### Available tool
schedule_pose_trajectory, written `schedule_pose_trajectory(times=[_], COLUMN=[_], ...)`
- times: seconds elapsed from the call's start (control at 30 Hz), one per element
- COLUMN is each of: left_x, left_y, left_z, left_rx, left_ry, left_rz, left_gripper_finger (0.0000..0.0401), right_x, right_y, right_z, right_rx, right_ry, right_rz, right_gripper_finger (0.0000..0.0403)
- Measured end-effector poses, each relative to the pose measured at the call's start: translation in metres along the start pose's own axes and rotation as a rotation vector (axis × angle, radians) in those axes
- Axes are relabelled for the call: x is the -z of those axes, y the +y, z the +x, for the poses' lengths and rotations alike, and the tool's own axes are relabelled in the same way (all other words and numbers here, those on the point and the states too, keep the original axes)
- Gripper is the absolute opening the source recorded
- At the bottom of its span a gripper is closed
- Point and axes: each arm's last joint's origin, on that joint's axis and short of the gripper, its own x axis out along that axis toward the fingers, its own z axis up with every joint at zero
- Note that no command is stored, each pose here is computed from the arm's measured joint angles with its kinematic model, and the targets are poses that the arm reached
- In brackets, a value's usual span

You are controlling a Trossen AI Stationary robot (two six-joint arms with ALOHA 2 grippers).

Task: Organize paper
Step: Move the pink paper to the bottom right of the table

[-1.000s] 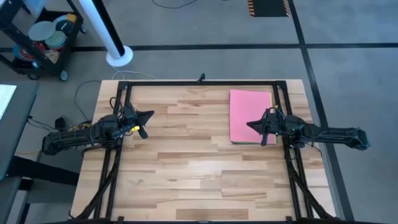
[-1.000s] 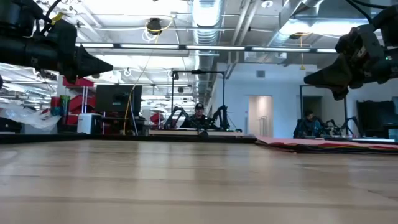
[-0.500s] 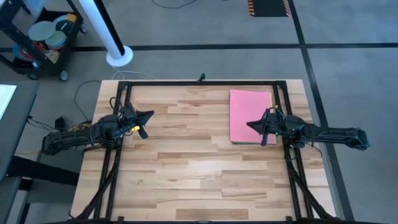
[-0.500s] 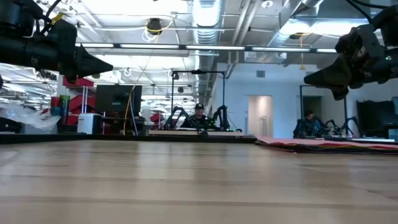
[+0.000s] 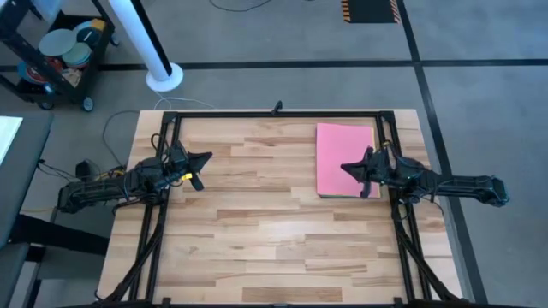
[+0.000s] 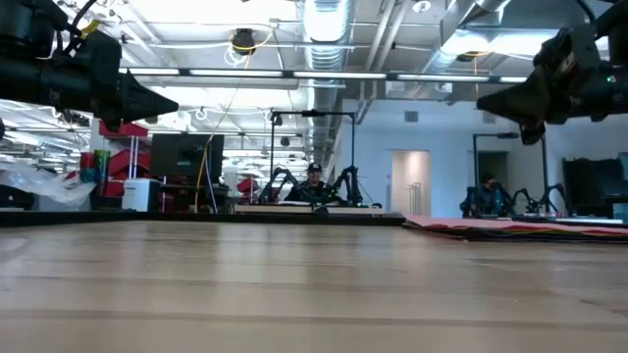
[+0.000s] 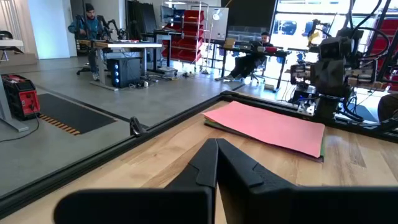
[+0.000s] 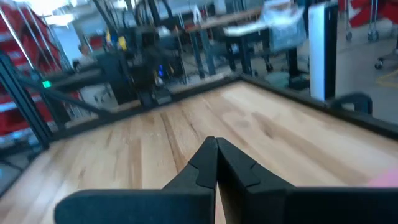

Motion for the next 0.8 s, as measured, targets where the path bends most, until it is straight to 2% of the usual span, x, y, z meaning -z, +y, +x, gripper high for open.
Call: schedule_pose_trajectory(times=[0.13, 0.23, 0.37, 0.5, 0.67, 0.8], left_x=[0.000, 0.000, -0.001, -0.003, -0.003, -0.003], left_y=[0.000, 0.000, 0.000, 0.000, 0.000, 0.000], left_z=[0.000, 0.000, 0.000, 0.000, 0.000, 0.000], left_rx=[0.000, 0.000, -0.003, 0.000, 0.000, -0.001], left_ry=[0.000, 0.000, -0.007, -0.034, -0.036, -0.039], left_rz=[0.000, 0.000, -0.008, -0.100, -0.146, -0.144], left_gripper_finger=[0.0000, 0.0000, 0.0000, 0.0000, 0.0000, 0.0000], right_x=[-0.008, -0.008, -0.007, -0.004, -0.010, -0.022], right_y=[0.002, 0.002, 0.002, 0.002, 0.009, 0.014], right_z=[0.000, 0.000, 0.001, 0.003, 0.009, 0.013], right_rx=[-0.020, -0.023, -0.021, -0.020, -0.071, -0.012], right_ry=[-0.077, -0.083, -0.065, -0.027, 0.084, 0.296], right_rz=[0.017, 0.063, 0.056, 0.003, 0.023, 0.087], right_gripper_finger=[0.0000, 0.0000, 0.0000, 0.0000, 0.0000, 0.0017])
